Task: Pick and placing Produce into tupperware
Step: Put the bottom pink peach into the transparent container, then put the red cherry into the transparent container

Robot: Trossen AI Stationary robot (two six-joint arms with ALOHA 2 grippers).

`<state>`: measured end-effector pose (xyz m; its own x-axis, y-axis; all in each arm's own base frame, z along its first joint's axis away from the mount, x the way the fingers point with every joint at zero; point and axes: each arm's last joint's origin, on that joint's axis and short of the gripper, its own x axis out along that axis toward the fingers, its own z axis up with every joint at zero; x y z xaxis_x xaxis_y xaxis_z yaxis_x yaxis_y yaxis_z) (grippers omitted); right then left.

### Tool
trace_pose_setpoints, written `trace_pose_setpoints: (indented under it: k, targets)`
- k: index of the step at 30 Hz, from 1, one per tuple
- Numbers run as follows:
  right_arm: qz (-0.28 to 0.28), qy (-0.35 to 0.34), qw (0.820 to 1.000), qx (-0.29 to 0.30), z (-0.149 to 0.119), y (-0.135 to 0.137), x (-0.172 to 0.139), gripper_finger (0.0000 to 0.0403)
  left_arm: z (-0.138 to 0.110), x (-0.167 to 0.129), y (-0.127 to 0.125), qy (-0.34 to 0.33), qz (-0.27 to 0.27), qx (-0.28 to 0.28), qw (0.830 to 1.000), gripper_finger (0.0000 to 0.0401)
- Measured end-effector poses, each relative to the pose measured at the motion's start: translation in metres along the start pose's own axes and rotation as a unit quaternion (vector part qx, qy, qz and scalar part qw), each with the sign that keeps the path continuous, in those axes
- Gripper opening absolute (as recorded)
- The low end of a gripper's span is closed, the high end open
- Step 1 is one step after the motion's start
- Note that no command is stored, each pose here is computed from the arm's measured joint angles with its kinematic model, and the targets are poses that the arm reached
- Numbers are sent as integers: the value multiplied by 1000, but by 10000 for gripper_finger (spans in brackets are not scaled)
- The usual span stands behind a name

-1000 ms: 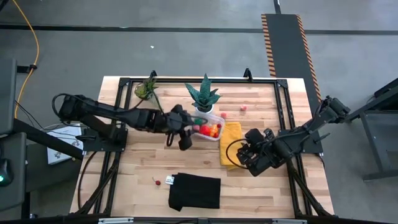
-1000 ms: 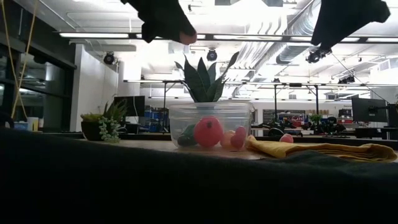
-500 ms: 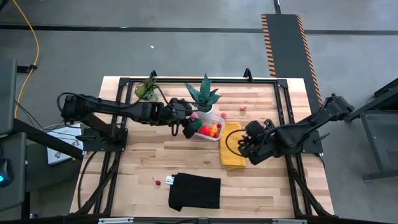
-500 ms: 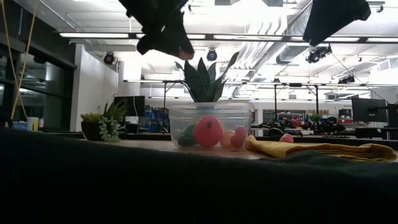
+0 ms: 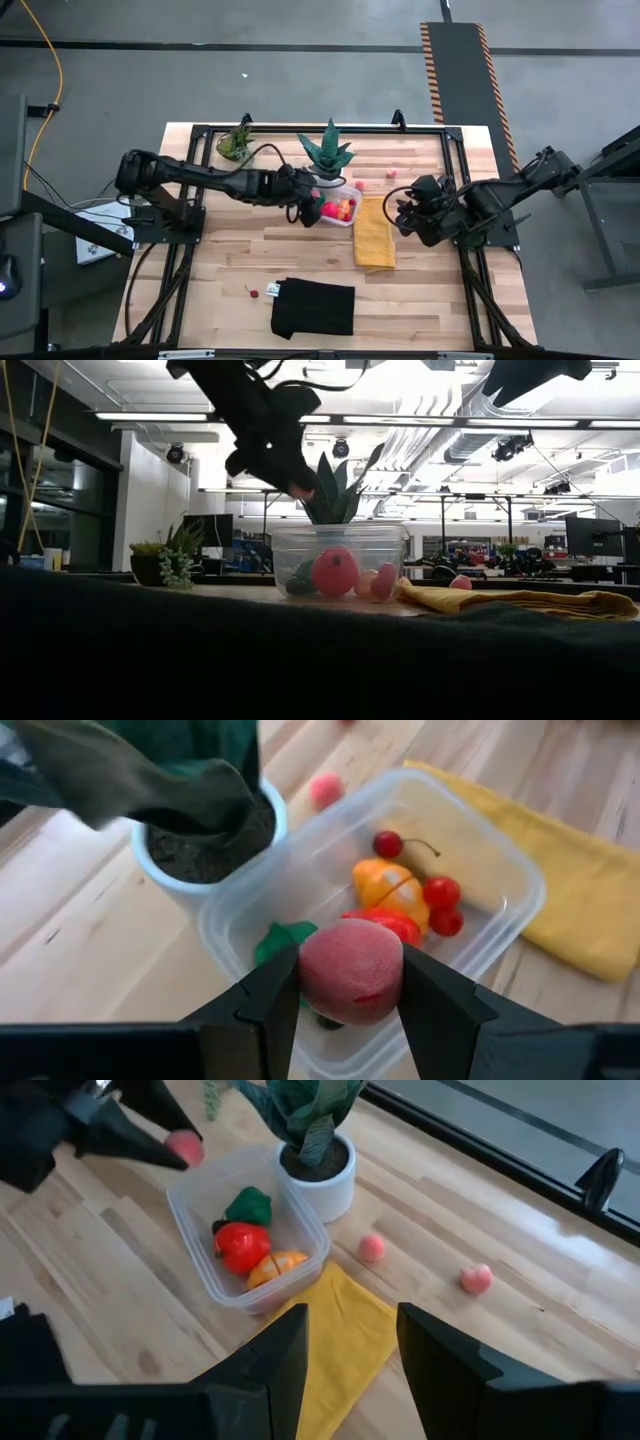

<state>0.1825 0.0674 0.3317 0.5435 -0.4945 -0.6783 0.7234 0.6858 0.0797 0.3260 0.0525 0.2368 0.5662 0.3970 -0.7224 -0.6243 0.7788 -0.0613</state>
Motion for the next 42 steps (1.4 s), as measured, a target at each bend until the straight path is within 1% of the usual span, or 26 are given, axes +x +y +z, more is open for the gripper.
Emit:
trace_pose_setpoints:
  k: [4,8,13,18,24,28,32,35,38,42]
  targets:
    - [-1,-2,1000,5,2,-3,0,146,-4,13,0,13,8,13,1000,143]
    - [-9,-3,1000,8,5,-4,2,146,-7,27,-3,19,2,12,1000,143]
    - [-18,-5,1000,7,8,-6,6,146,-8,36,-2,24,2,10,1000,143]
    - [-17,-6,1000,2,9,-6,6,146,-7,39,0,21,4,5,1000,143]
    - [-16,-5,1000,2,9,-6,6,146,-3,42,6,23,-8,-2,1000,145]
    - [-17,-5,1000,-1,9,-6,6,146,1,44,12,25,-24,-14,999,164]
    - [-18,-4,1000,-2,9,-7,6,146,2,45,15,25,-23,-19,999,185]
    - [-18,-4,1000,-4,9,-7,6,146,1,44,14,27,-28,-18,999,193]
    - [-22,-2,1000,-7,8,-7,6,146,1,44,13,29,-33,-18,999,193]
    - [-25,-1,1000,-11,8,-8,6,146,1,44,12,37,-51,-18,998,177]
